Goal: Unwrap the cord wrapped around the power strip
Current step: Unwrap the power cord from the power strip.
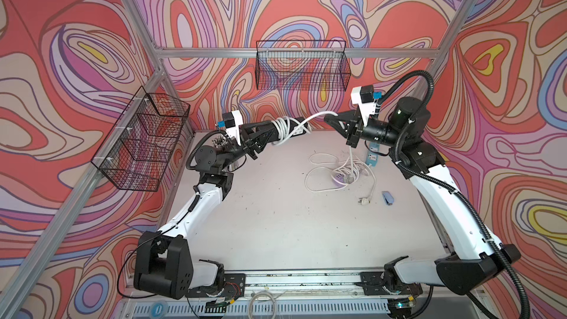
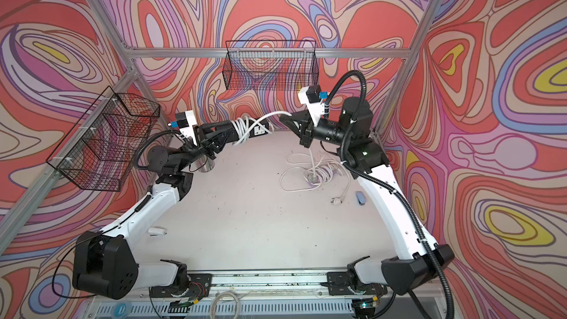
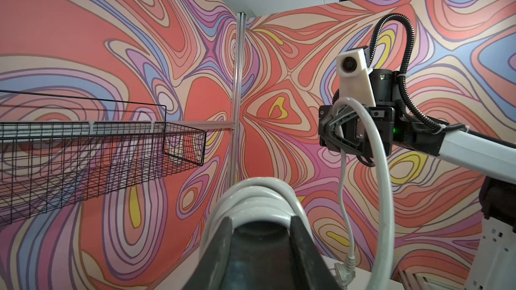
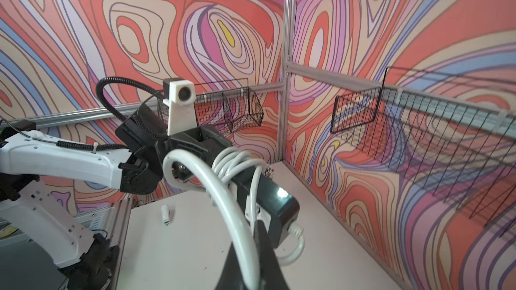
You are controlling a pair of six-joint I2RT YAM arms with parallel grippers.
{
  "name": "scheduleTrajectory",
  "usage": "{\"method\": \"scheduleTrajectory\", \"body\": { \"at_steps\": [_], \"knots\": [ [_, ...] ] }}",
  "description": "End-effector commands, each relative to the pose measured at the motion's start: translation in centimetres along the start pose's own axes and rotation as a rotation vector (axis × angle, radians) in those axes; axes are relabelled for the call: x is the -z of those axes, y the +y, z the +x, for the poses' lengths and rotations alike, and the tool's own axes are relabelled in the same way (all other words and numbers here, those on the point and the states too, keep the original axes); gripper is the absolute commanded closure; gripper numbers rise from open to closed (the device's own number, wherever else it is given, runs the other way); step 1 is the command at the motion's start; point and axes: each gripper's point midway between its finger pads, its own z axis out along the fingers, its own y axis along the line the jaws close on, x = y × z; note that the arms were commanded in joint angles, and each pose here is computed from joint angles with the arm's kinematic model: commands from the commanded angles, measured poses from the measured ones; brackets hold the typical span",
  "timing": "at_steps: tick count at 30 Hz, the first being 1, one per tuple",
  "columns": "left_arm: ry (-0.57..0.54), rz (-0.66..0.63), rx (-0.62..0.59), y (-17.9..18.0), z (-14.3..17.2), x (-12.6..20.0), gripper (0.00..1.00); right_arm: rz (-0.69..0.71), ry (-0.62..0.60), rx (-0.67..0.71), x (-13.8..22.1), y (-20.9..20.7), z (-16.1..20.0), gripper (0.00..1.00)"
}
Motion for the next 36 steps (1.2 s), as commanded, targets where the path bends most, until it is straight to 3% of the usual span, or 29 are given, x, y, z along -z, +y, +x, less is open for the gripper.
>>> {"method": "scheduleTrajectory", "body": {
  "at_steps": [1,9,18,25,26,27,28,36],
  "knots": [
    [-0.073,-0.019,-0.087,-0.6,-2.3,0.4,1.0,-0.024,0.142,-0.115,-0.1,1.2,5.3,1.0],
    [-0.126,-0.009,-0.082,-1.2,-3.6,0.7,1.0,-0.007,0.33,-0.219,-2.0,2.5,14.6,1.0],
    [-0.187,0.085,-0.059,-3.3,-6.0,0.7,1.0,0.059,0.321,-0.309,-5.4,-1.0,20.3,1.0],
    [-0.19,0.14,-0.06,-5.0,-7.3,0.6,1.0,0.066,0.286,-0.348,-7.2,-2.5,22.1,1.0],
    [-0.19,0.147,-0.058,-5.2,-7.3,0.6,1.0,0.052,0.273,-0.349,-7.2,-2.3,22.0,0.93],
    [-0.192,0.152,-0.059,-5.4,-7.5,0.6,1.0,0.035,0.256,-0.344,-7.2,-2.0,21.7,0.69],
    [-0.191,0.157,-0.06,-5.6,-7.5,0.6,1.0,0.025,0.238,-0.338,-7.1,-1.7,21.4,0.57],
    [-0.189,0.198,-0.038,-6.0,-7.9,-0.6,1.0,0.059,0.135,-0.215,-4.8,-0.7,16.8,0.2]
  ]
}}
